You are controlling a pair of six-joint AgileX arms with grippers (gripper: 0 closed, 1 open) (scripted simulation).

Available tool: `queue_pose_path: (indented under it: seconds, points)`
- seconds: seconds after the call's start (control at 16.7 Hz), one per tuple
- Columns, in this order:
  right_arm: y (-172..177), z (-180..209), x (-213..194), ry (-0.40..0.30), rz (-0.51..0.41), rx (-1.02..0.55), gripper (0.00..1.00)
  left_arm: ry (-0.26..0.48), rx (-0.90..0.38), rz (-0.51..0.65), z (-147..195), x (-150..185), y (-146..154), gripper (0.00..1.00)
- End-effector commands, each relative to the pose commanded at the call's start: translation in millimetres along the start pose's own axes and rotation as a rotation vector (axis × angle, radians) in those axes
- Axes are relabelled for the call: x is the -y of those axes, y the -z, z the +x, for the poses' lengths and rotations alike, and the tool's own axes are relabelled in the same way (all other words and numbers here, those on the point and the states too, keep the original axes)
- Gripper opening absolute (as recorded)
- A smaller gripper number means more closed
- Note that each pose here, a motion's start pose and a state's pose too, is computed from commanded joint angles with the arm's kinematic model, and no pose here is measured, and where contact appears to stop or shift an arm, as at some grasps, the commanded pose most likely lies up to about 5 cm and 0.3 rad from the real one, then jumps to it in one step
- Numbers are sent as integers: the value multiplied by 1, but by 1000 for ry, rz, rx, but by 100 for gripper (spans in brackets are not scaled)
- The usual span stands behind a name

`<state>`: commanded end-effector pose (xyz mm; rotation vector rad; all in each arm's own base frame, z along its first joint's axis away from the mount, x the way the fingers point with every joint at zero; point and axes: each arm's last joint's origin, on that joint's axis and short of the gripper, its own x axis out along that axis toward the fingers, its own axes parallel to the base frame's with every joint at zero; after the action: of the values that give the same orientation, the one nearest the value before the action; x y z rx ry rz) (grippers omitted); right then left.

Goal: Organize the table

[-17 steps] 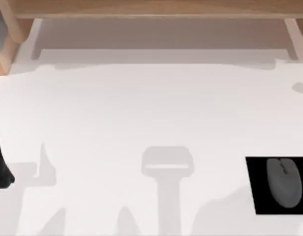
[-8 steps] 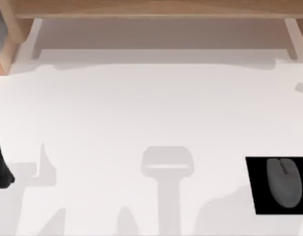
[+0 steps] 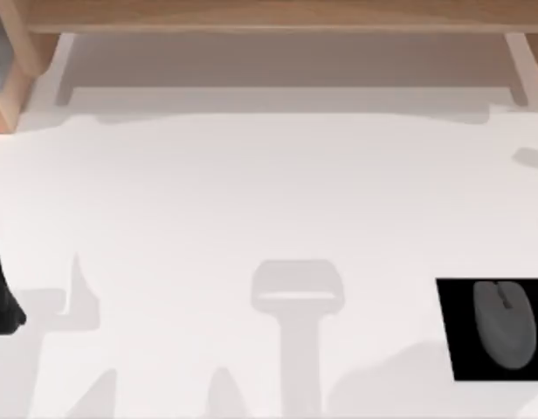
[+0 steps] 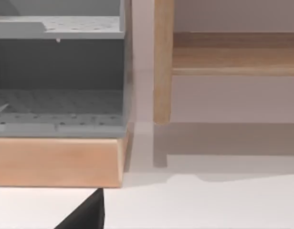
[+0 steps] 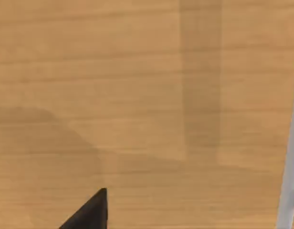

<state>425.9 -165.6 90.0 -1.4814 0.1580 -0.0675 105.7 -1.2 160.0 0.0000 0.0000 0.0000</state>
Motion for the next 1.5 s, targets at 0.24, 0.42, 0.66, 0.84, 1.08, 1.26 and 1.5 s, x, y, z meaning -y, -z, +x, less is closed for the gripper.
queue_pose_path:
  seconds: [0.24,0.42,0.66,0.84,1.08,1.26,1.5]
  points:
    - [-26,-25,51,-8,177,-13,100,0,0,0,0,0,0,100]
    - [-57,-66,102,4,358,-1,100,0,0,0,0,0,0,100]
    - [-98,-152,152,23,637,43,100,0,0,0,0,0,0,100]
    - [-117,-225,160,31,853,91,100,0,0,0,0,0,0,100]
    - [-125,-302,131,22,1124,154,100,0,0,0,0,0,0,100]
    - [-124,-333,94,-4,1291,180,100,0,0,0,0,0,0,100]
    - [-121,-344,52,-50,1439,171,100,0,0,0,0,0,0,100]
